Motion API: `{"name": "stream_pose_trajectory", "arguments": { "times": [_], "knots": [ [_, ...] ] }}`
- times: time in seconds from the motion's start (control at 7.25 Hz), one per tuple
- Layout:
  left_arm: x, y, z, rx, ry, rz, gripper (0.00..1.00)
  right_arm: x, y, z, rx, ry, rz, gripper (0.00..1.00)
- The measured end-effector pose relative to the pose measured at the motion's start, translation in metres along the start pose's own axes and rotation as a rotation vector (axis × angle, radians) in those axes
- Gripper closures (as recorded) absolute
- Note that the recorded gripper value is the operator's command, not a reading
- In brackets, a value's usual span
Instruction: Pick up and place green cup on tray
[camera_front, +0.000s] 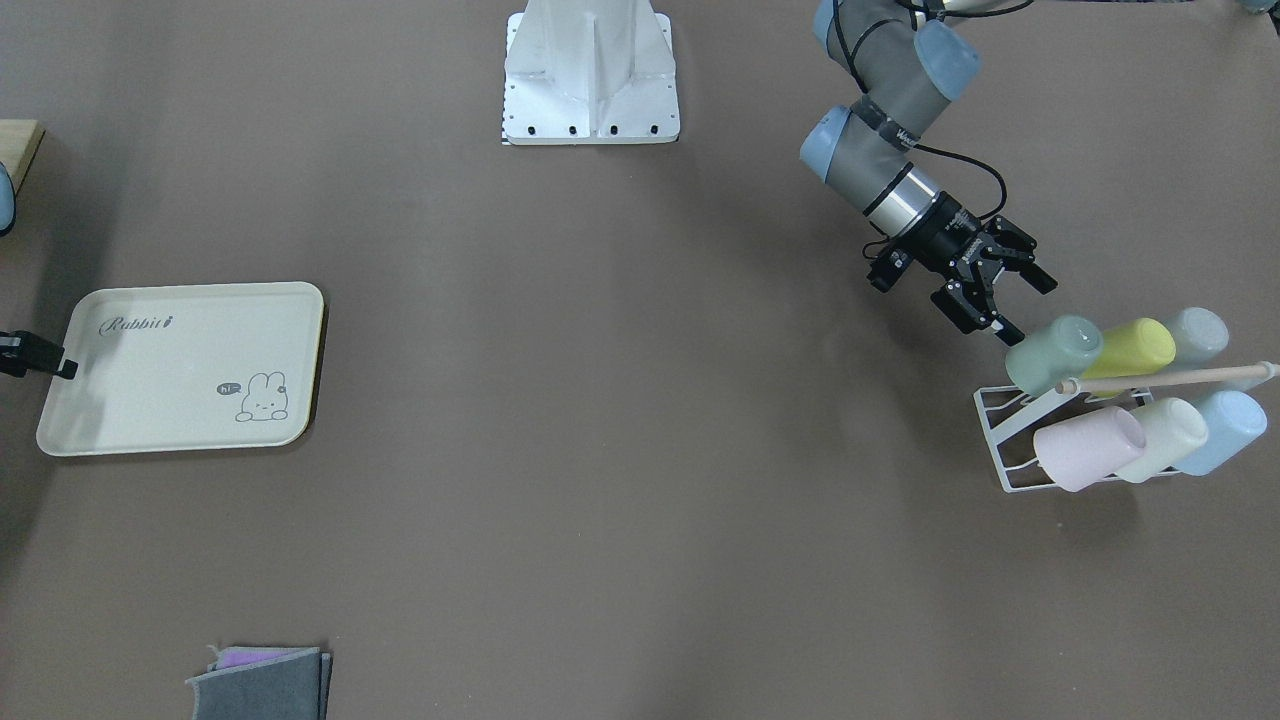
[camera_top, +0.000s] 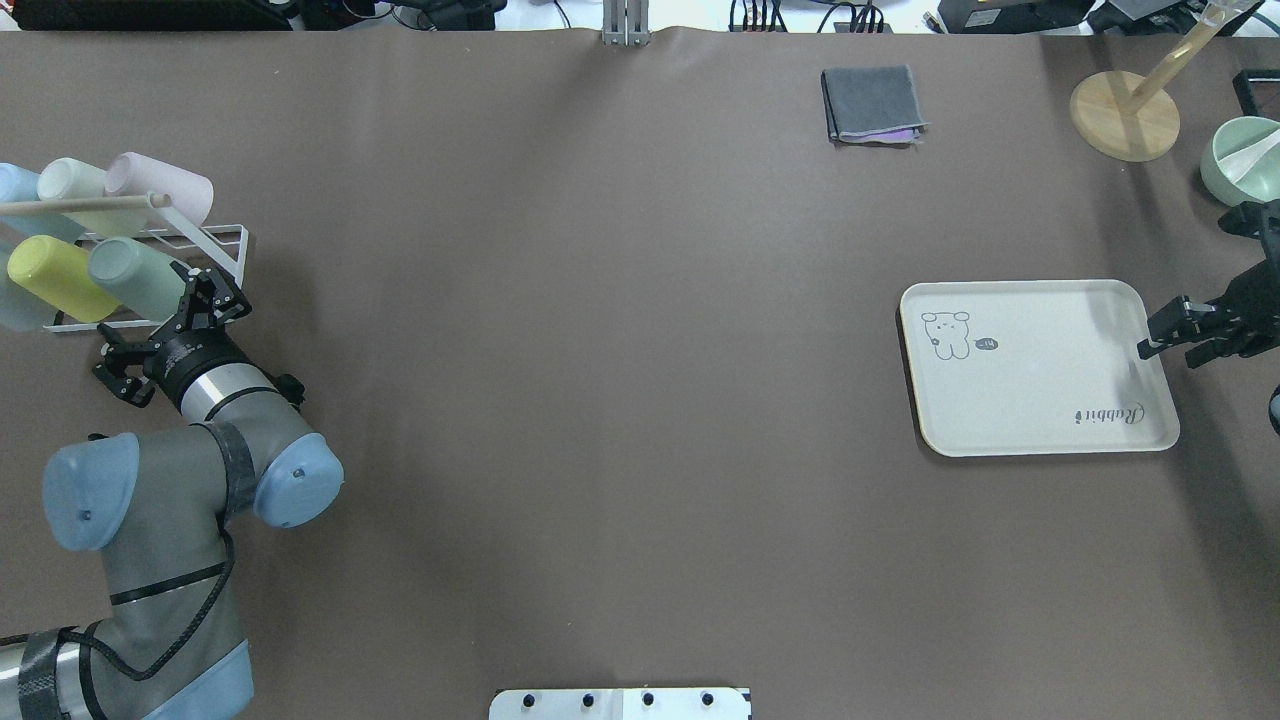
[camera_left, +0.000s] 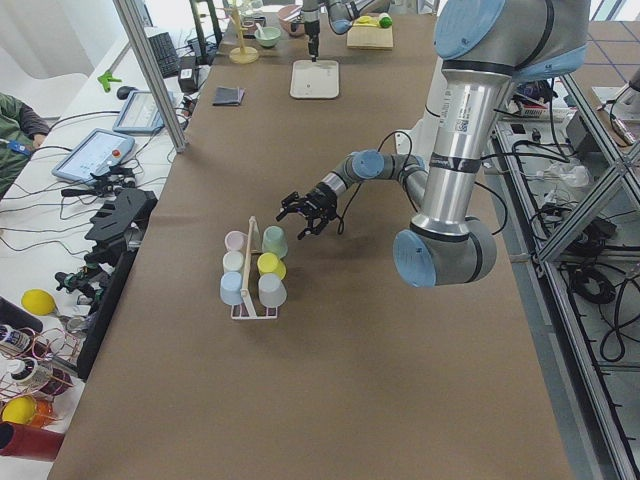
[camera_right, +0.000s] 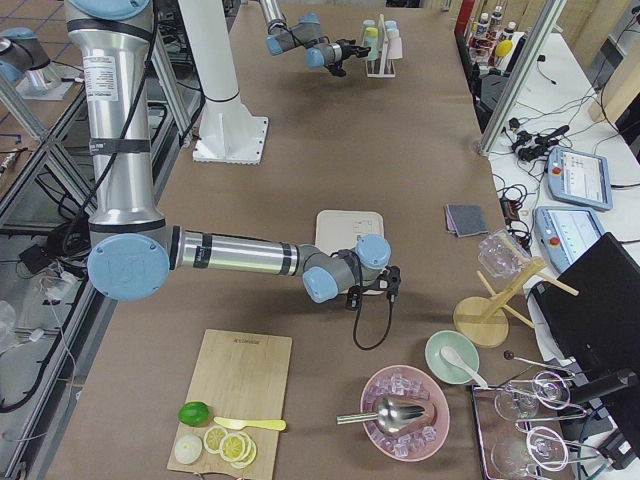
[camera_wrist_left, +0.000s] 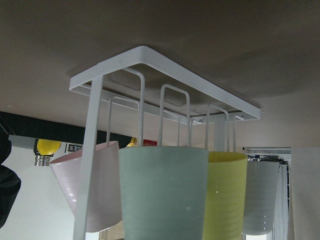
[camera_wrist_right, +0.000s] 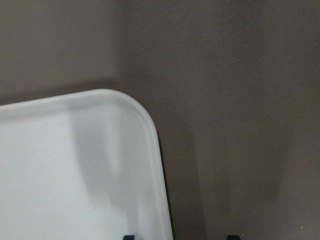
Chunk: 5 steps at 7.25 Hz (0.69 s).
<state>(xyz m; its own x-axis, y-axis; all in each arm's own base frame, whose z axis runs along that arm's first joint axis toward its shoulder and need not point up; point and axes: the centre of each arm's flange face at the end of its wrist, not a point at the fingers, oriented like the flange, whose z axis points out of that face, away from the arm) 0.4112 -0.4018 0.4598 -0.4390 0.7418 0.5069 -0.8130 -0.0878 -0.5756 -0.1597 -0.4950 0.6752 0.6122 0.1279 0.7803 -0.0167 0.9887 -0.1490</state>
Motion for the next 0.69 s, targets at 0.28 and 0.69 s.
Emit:
{"name": "stream_pose_trajectory", "arguments": {
  "times": [0.28,0.69],
  "knots": [
    [0.002,-0.010,0.008,-0.028,-0.007,0.035,0.02,-0.002,0.001,0.004,-0.008,0.002,-0.007,0.56],
    [0.003,-0.019,0.017,-0.057,-0.020,0.051,0.02,-0.003,0.001,0.006,-0.011,0.002,-0.010,0.97]
  ]
}}
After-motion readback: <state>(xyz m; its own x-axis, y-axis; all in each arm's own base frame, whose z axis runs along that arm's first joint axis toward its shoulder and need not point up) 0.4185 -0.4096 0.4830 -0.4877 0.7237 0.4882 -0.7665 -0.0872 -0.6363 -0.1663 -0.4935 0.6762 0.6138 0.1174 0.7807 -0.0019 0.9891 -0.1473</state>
